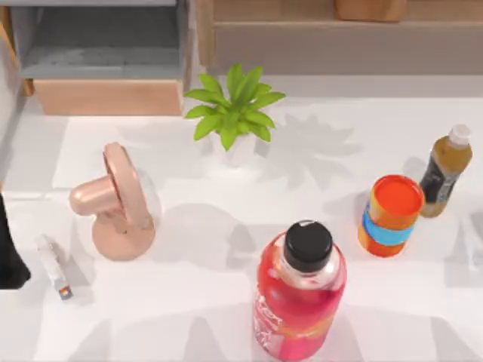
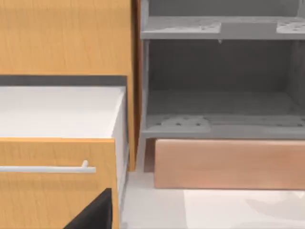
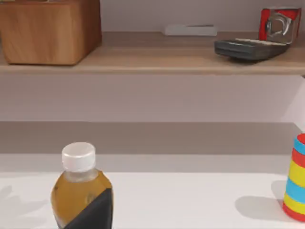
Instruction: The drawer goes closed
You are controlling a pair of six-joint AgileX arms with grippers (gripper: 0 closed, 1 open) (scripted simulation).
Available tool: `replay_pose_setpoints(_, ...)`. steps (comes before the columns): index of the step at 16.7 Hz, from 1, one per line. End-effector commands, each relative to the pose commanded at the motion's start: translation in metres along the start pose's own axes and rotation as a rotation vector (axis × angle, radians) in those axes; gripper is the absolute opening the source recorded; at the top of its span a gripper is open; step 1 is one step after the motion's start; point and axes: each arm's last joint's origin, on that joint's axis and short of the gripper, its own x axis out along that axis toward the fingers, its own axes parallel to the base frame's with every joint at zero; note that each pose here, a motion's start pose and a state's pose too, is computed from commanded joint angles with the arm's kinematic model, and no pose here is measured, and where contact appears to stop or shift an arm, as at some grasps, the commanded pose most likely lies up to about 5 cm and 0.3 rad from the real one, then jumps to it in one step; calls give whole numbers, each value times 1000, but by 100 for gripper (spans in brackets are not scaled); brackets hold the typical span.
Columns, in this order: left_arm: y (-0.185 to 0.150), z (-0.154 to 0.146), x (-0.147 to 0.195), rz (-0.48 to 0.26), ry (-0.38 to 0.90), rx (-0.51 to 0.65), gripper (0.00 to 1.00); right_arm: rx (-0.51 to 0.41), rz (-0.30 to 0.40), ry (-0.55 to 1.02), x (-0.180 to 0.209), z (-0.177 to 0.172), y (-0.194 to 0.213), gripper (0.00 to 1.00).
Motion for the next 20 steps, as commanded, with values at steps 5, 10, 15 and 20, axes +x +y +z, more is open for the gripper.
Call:
replay_pose_setpoints(5, -3, 12, 2, -1, -19, -1, 100, 0, 0, 0, 0, 0, 0, 100)
replay_pose_setpoints(10, -20, 50, 23, -2, -42, -9, 100, 0, 0, 0, 0, 0, 0, 100)
replay_pose_setpoints(15, -62, 77, 69, -2, -23, -11, 100, 0, 0, 0, 0, 0, 0, 100)
replay_pose_setpoints(20, -120, 73, 107, -1, 0, 0, 100, 0, 0, 0, 0, 0, 0, 100)
